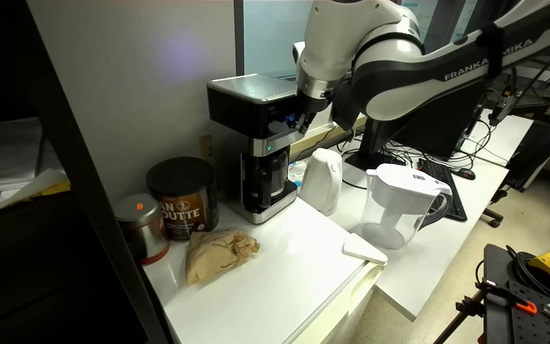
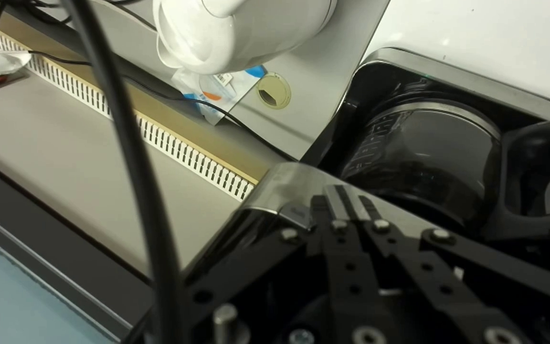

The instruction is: Press a button on the coffeemaker.

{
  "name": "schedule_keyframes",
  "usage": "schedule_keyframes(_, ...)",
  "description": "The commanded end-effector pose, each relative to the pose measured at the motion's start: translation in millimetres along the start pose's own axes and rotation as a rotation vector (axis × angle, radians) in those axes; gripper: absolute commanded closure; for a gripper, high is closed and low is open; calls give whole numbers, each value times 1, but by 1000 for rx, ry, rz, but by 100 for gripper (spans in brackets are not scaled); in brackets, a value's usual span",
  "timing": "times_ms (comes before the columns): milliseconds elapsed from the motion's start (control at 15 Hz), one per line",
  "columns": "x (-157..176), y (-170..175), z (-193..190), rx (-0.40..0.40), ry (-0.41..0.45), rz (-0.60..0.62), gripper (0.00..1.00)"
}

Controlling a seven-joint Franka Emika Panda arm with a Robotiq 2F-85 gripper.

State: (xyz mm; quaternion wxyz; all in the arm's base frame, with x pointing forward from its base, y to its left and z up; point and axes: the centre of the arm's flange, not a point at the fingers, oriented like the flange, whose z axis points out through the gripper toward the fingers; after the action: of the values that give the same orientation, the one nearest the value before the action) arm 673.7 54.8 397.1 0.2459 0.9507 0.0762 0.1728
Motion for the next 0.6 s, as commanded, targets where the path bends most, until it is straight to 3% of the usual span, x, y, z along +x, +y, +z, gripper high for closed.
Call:
schedule_keyframes(0, 9, 1, 0, -18, 37, 15, 100)
schedule_keyframes(533, 17, 1, 5, -9, 29, 24, 100)
